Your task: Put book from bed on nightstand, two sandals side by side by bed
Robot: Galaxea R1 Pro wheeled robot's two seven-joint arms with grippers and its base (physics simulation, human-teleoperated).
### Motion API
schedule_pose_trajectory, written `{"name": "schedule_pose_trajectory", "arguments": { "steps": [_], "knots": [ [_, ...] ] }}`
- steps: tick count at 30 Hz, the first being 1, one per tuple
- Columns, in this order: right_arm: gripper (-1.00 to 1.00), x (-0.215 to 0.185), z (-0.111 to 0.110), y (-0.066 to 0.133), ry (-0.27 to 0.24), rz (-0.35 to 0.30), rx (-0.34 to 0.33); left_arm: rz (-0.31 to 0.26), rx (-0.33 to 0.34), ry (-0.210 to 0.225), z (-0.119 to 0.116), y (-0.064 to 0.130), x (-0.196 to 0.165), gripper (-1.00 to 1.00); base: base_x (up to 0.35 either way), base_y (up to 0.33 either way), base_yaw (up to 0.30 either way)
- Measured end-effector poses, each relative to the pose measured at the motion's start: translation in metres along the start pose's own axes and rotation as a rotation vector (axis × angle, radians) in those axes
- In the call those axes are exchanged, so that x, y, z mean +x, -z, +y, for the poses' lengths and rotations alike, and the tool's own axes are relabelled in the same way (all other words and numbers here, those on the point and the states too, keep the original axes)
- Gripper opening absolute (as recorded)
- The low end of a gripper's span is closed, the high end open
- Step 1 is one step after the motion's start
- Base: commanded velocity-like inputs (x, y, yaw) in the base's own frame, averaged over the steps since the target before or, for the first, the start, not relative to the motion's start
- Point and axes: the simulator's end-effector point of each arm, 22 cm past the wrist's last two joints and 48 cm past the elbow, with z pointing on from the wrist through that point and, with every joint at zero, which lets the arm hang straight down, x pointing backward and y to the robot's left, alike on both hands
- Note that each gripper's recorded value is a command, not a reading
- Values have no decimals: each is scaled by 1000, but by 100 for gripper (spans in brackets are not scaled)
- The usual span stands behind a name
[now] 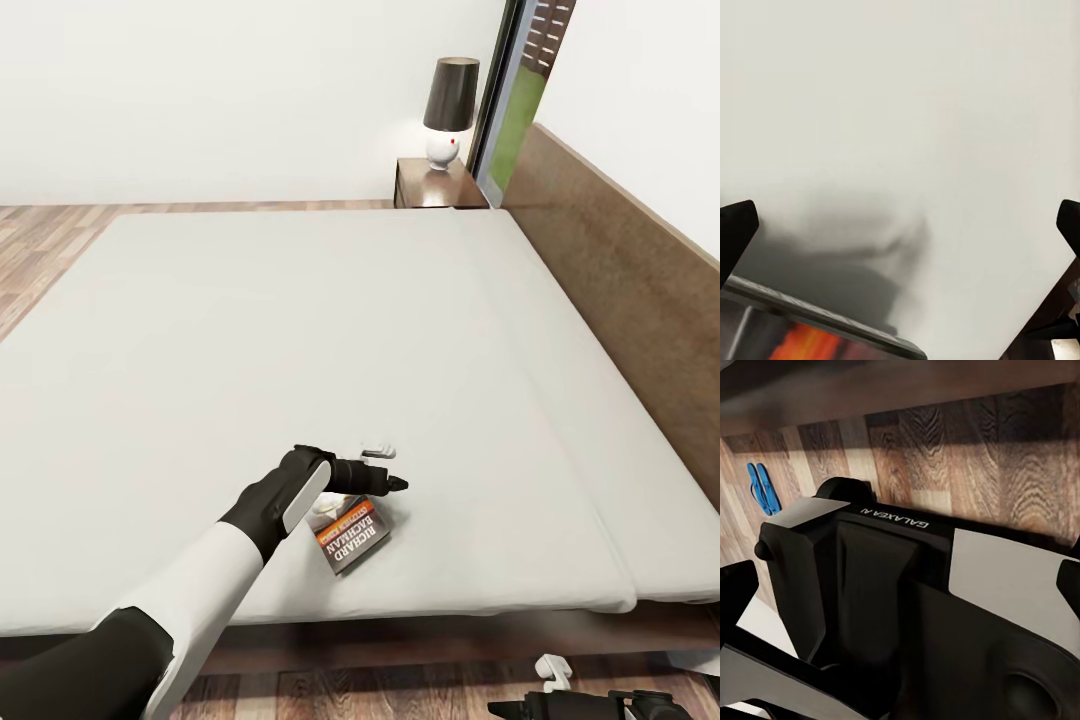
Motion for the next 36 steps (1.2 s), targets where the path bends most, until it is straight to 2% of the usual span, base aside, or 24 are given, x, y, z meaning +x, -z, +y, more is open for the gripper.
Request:
{"name": "schedule_pose_trajectory", "arguments": {
  "steps": [36],
  "knots": [
    [100,0,0,0,1,-1,0,-1,0,-1,0,0,0,100,0,0,0]
  ]
}}
